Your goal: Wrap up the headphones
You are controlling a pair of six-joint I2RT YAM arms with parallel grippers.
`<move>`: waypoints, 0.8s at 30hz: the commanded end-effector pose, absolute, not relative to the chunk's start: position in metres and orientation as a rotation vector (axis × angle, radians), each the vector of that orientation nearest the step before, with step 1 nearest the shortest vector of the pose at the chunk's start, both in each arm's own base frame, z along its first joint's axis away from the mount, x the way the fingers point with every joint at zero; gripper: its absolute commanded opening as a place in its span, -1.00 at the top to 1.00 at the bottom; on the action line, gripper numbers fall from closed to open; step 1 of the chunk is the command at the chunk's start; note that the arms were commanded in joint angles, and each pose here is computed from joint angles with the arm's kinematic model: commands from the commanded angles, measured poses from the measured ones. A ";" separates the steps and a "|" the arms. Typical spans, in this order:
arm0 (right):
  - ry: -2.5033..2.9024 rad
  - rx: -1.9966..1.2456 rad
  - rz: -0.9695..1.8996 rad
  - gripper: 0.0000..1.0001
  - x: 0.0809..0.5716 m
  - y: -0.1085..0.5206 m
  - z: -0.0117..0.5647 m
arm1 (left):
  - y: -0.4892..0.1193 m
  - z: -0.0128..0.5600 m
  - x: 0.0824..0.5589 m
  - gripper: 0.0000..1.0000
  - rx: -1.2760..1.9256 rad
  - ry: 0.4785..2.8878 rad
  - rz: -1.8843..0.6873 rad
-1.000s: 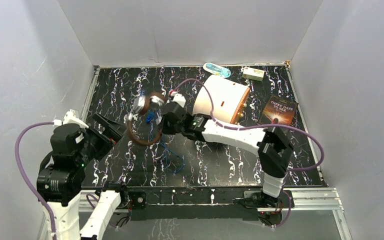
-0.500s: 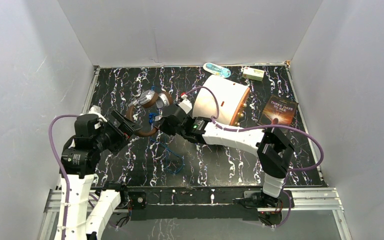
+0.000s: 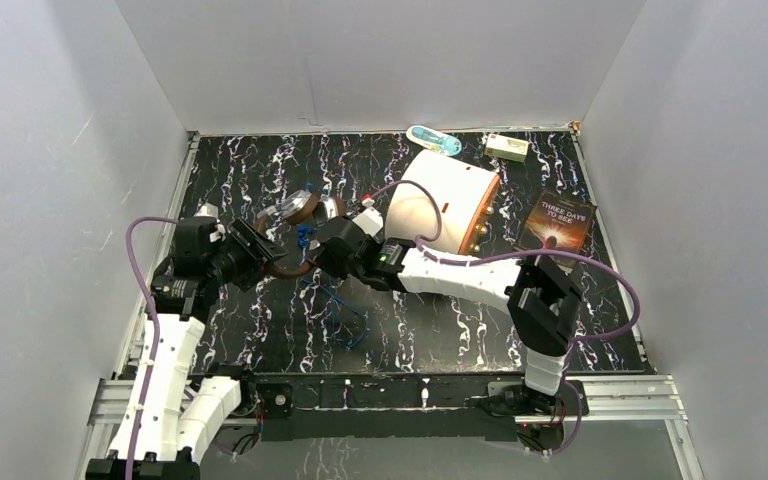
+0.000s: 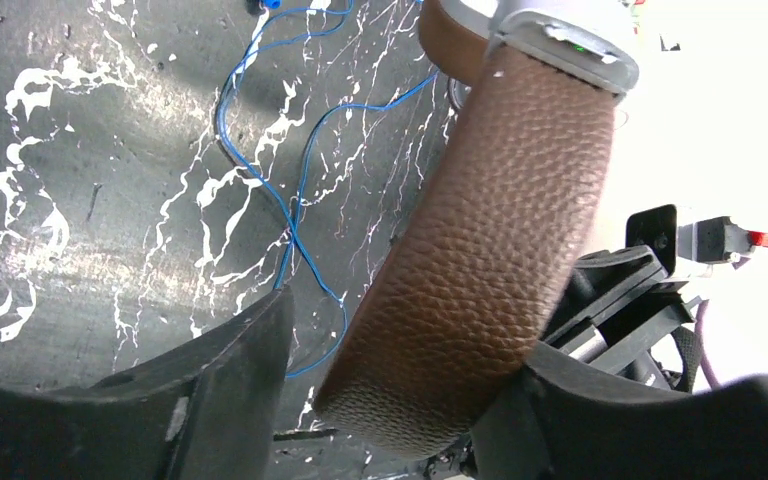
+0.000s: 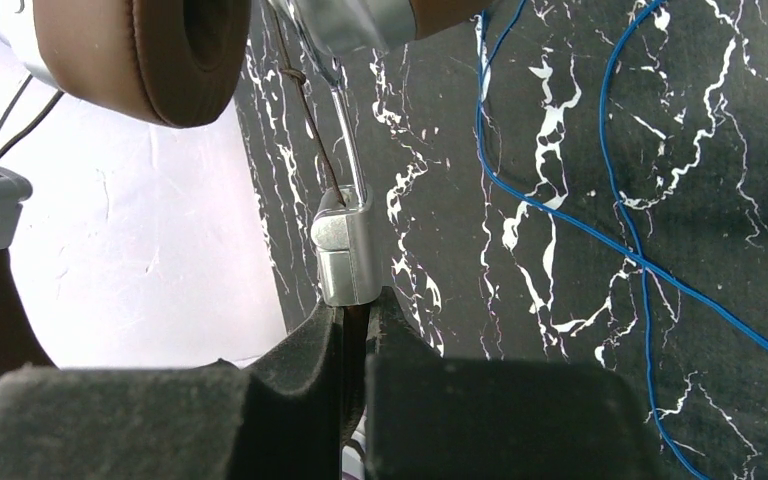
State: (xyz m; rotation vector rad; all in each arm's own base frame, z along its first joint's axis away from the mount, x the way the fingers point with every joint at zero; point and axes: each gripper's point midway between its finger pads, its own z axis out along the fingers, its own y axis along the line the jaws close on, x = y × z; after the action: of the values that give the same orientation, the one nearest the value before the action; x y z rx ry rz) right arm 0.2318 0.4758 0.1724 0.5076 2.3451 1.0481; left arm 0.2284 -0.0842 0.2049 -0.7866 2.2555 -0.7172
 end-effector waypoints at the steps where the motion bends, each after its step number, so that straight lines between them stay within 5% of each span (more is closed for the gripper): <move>1: 2.232 0.623 1.118 1.00 0.241 0.487 0.209 | -0.078 0.215 0.234 -0.10 -0.744 2.163 -0.707; 5: 2.249 0.654 1.124 1.00 0.239 0.491 0.208 | -0.087 0.206 0.232 -0.21 -0.713 2.175 -0.763; 9: 2.259 0.671 1.164 1.00 0.237 0.500 0.209 | -0.093 0.204 0.231 -0.11 -0.686 2.161 -0.817; 14: 2.282 0.627 1.188 0.99 0.233 0.507 0.212 | -0.091 0.210 0.232 0.71 -0.662 2.141 -0.800; 16: 2.318 0.510 1.177 0.71 0.224 0.503 0.208 | -0.088 0.215 0.232 1.00 -0.644 2.146 -0.767; 20: 2.342 -0.026 1.107 -0.18 0.201 0.476 0.194 | -0.081 0.239 0.227 1.00 -0.562 2.145 -0.695; 24: 2.288 -0.607 1.046 -0.47 0.167 0.428 0.199 | -0.082 0.260 0.213 1.00 -0.472 2.109 -0.703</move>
State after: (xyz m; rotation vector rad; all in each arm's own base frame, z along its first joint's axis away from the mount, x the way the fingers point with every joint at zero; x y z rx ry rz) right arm 0.1987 0.4641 0.1596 0.0607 2.4347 1.0227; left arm 0.2188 -0.0827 0.2135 -0.6263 2.2297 -0.6957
